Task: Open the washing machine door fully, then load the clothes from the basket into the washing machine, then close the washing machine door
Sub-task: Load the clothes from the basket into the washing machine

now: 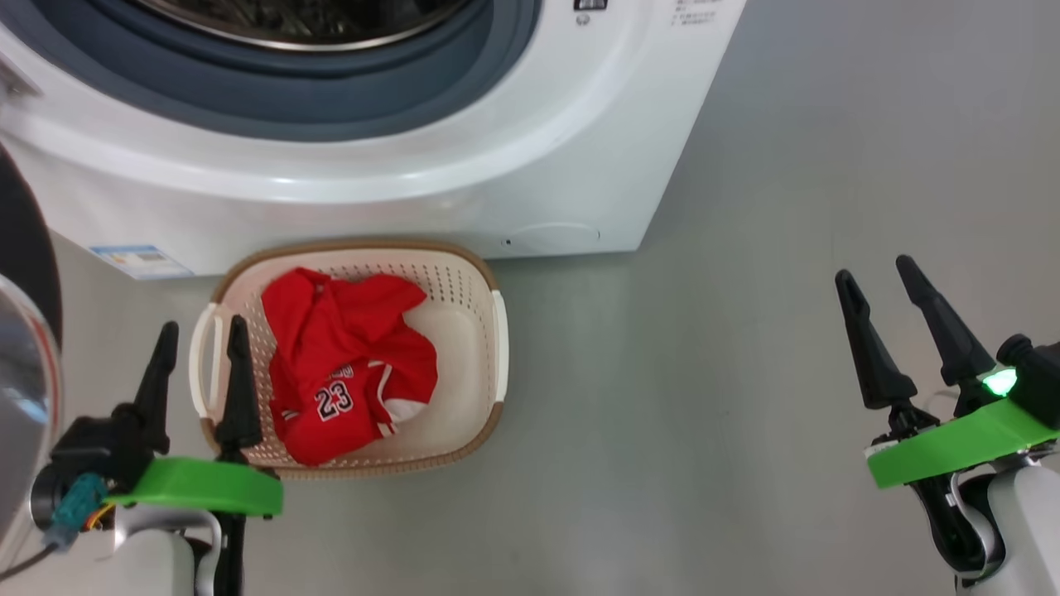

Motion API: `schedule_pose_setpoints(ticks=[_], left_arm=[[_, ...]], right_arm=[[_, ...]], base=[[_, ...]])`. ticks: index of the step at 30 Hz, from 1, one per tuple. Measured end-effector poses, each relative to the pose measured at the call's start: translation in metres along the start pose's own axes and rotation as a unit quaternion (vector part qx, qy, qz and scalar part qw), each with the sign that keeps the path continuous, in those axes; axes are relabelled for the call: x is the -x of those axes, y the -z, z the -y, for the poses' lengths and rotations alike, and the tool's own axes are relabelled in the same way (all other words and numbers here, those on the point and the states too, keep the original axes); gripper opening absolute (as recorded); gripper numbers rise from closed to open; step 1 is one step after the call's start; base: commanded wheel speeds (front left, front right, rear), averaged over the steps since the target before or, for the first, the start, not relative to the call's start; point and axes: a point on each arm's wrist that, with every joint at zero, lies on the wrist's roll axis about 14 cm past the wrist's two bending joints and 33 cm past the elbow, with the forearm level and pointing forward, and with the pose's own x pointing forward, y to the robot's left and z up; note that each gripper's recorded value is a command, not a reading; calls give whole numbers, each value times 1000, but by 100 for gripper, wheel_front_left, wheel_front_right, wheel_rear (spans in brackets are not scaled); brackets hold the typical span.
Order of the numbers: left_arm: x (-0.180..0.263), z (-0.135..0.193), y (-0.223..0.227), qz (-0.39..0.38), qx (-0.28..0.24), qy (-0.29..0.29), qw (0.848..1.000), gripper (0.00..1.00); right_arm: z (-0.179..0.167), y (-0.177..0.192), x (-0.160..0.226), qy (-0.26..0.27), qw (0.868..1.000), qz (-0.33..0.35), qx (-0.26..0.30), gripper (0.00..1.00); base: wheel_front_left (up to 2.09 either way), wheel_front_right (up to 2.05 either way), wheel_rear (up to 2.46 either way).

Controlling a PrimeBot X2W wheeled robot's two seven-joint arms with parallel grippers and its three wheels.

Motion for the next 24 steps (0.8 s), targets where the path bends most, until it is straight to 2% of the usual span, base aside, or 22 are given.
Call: schedule_pose_setpoints(ticks=[12,24], left_arm=[[-38,-10,58,-73,23,-18,997,100],[-64,-21,132,-173,30,-33,984,100]], right_arm=[[5,26,-27,0,1000,-16,-9,100],[15,56,-47,5,999,-37,-16,100]], base=[[0,0,0],[0,0,0]])
